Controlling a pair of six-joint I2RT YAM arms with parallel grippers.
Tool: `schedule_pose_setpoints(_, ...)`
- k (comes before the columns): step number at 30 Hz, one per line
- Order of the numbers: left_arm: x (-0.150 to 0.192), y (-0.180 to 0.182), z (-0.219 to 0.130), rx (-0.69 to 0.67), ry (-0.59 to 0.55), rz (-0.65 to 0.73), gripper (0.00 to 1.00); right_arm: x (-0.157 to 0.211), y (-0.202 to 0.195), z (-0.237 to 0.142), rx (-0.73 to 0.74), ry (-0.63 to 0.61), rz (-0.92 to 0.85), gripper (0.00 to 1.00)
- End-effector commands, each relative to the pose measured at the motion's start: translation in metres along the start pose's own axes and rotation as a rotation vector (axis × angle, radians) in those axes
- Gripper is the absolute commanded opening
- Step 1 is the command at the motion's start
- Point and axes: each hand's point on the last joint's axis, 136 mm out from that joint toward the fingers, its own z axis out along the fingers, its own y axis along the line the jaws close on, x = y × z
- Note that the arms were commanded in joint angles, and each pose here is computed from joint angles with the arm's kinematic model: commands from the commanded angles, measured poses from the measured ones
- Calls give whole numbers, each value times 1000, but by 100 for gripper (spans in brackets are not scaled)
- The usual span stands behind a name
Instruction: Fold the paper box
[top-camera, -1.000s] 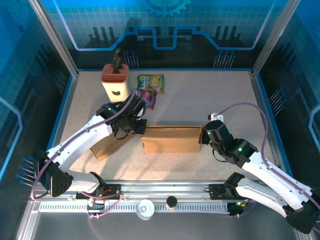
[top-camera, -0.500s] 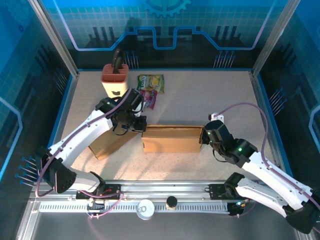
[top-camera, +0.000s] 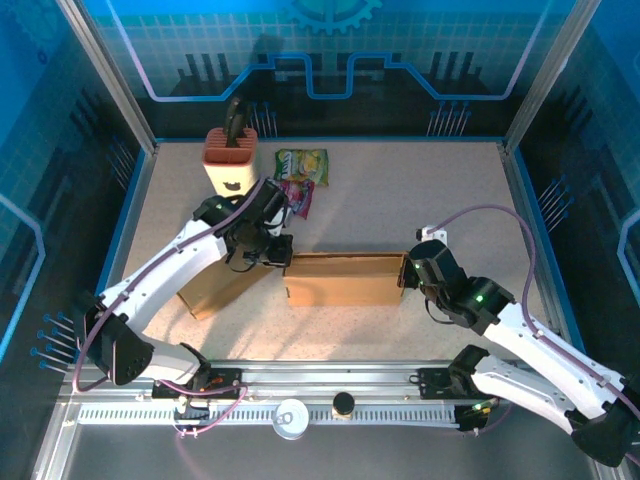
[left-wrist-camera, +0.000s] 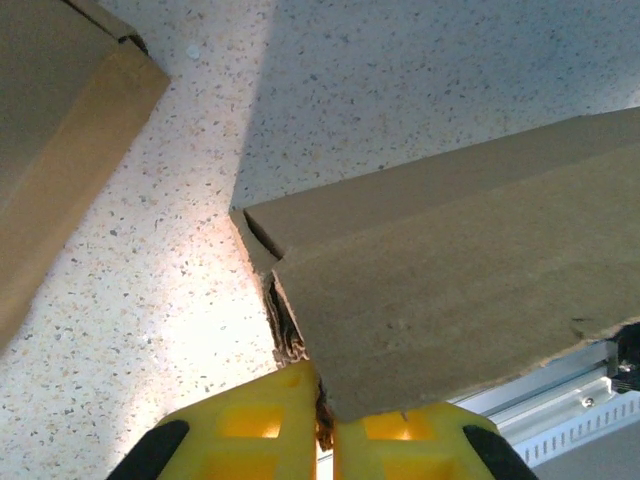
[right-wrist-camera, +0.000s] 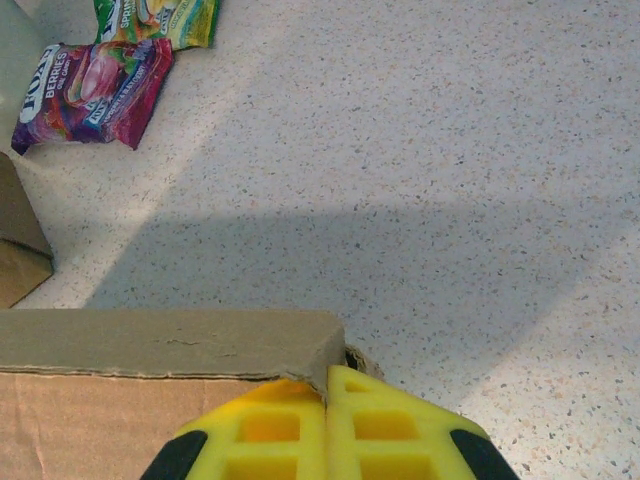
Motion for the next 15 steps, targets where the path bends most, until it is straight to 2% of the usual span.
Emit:
schedule_pose_setpoints(1, 7, 8, 0, -28, -1, 24, 10, 24, -3, 1, 13, 94, -40, 0)
schedule_pose_setpoints(6, 11, 18, -2, -67, -22, 39, 9, 26, -7, 3, 30, 92, -45, 0)
schedule_pose_setpoints(15, 24, 21, 18, -40, -17, 21, 5, 31, -8, 2, 30, 114, -37, 0)
